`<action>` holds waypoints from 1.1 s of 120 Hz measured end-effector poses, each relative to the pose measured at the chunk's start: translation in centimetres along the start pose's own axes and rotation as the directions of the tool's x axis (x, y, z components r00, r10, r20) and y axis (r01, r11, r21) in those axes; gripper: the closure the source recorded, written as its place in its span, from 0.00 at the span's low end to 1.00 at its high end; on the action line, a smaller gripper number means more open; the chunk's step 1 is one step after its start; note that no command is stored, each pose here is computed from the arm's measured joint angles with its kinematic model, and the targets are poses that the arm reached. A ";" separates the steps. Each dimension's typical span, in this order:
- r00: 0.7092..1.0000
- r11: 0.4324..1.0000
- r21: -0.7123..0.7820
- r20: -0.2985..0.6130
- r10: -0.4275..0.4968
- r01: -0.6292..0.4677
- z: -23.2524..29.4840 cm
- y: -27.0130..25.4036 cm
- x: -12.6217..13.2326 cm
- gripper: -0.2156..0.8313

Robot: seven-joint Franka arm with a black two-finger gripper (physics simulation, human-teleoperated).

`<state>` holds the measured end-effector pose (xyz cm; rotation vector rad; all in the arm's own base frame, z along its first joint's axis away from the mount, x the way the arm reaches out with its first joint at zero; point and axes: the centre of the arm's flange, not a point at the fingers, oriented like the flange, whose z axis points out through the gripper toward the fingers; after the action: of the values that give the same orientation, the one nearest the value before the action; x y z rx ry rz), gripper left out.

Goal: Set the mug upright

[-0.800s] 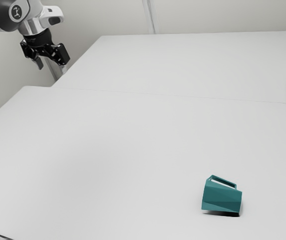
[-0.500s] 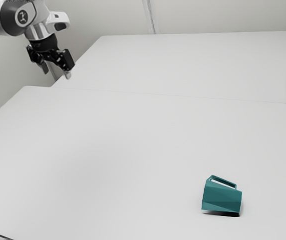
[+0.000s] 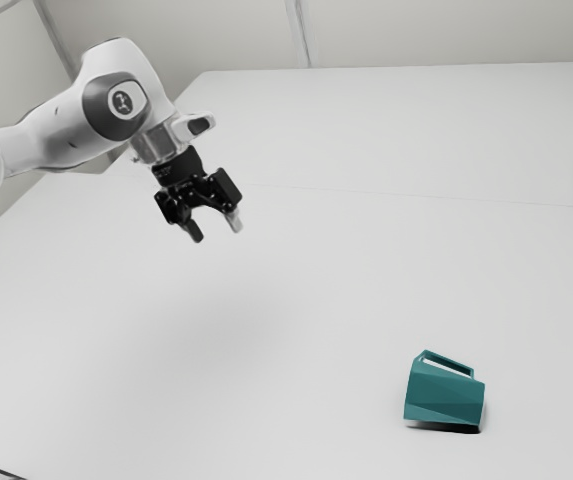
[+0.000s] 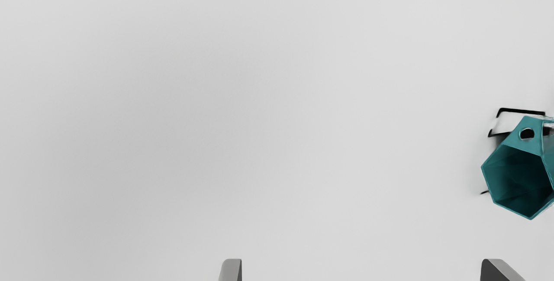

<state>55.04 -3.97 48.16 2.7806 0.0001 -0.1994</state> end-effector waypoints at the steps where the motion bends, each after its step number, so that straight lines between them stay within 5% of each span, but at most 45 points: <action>1: 1.000 1.000 -0.007 0.002 -0.004 0.004 0.3 0.0 0.1 0.21; 25: 0.996 0.991 -0.129 0.088 -0.025 0.036 7.6 4.2 1.7 0.21; 57: 0.974 0.973 -0.215 0.226 -0.032 0.082 17.0 10.8 -0.1 0.21; 102: 0.941 0.938 -0.299 0.331 -0.070 0.175 24.3 16.5 -1.9 0.21; 132: 0.936 0.917 -0.323 0.329 -0.124 0.235 27.1 17.2 -0.1 0.21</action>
<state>51.59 -29.49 29.00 2.3581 0.2006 -0.6092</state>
